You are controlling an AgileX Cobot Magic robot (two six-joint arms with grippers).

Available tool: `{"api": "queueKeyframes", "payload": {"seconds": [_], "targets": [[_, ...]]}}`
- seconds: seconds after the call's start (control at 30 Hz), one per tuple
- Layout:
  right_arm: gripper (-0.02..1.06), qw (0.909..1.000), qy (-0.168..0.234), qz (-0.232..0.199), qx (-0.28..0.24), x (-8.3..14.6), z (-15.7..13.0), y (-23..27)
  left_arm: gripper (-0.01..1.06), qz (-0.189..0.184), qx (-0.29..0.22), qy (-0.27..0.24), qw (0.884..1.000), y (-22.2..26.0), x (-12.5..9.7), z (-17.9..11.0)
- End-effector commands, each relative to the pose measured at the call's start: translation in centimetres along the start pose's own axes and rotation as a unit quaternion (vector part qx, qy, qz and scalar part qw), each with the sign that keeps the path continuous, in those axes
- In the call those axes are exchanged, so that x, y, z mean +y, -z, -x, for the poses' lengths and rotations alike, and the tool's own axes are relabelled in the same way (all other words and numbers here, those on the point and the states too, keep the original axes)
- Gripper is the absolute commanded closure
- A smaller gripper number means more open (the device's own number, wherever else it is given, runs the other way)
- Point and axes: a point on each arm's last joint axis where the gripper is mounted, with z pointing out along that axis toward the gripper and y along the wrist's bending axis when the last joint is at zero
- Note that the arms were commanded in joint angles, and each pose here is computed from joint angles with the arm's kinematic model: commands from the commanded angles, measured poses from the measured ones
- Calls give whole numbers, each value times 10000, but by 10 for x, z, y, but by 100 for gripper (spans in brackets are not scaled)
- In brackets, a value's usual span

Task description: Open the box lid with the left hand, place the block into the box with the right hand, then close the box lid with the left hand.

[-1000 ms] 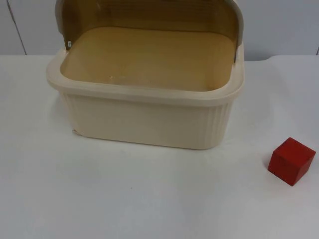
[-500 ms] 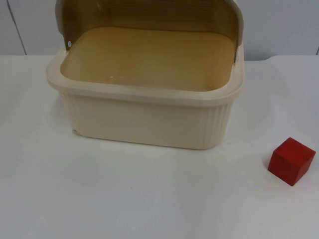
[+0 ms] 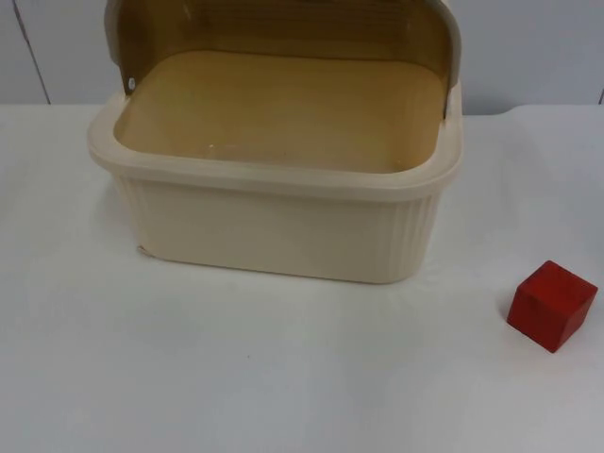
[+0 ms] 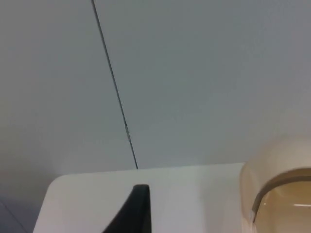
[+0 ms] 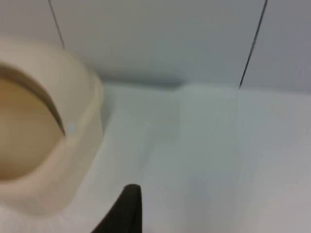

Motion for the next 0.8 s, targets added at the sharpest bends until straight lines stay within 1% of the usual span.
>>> {"api": "queueKeyframes", "payload": {"seconds": [0.0, 0.07, 0.13, 0.17, 0.2, 0.27, 0.33, 0.37, 0.4, 0.47, 0.53, 0.6, 0.63, 0.67, 0.77], "targets": [[-1, 9986, 195, 104, 487, 2, -3, -30, 0, -7, -79, 102, 9999, 6, 1, 1], [-1, 9957, 414, 169, 806, 3, -11, -62, 0, 25, 47, 110, 9999, 5, 2, -1], [-1, 9910, 674, 433, 1071, 9, -23, -91, 0, 97, 287, 105, 9995, 3, 3, -6], [-1, 9868, 916, 591, 1201, 15, -29, -101, 0, 131, 399, 102, 9991, 3, 3, -8], [-1, 9868, 916, 591, 1201, 15, -29, -101, 0, 131, 399, 102, 9991, 3, 3, -8], [-1, 9764, 1304, 830, 1511, 28, -44, -123, 0, 166, 509, 101, 9985, 3, 4, -10], [-1, 9677, 1553, 996, 1721, 39, -57, -143, 0, 231, 610, 53, 9979, 2, 5, -12], [-1, 9636, 1600, 1063, 1860, 44, -64, -152, 0, 251, 624, 33, 9977, 2, 5, -12], [-1, 9636, 1600, 1063, 1860, 44, -64, -152, 0, 251, 624, 33, 9977, 2, 5, -12], [-1, 9560, 1665, 1145, 2125, 49, -76, -171, 0, 260, 632, 26, 9977, 2, 5, -12], [-1, 9465, 1714, 1251, 2431, 52, -92, -193, 0, 260, 632, 26, 9977, 2, 5, -12], [-1, 9345, 1828, 1395, 2718, 55, -109, -211, 0, 269, 629, 12, 9977, 2, 5, -12], [-1, 9345, 1828, 1395, 2718, 55, -109, -211, 0, 269, 629, 12, 9977, 2, 5, -12], [-1, 9292, 1855, 1458, 2843, 56, -116, -218, 0, 273, 627, 6, 9977, 2, 6, -12], [-1, 9263, 1794, 1564, 2921, 60, -127, -231, 0, 321, 611, -63, 9976, 2, 6, -12]]}}
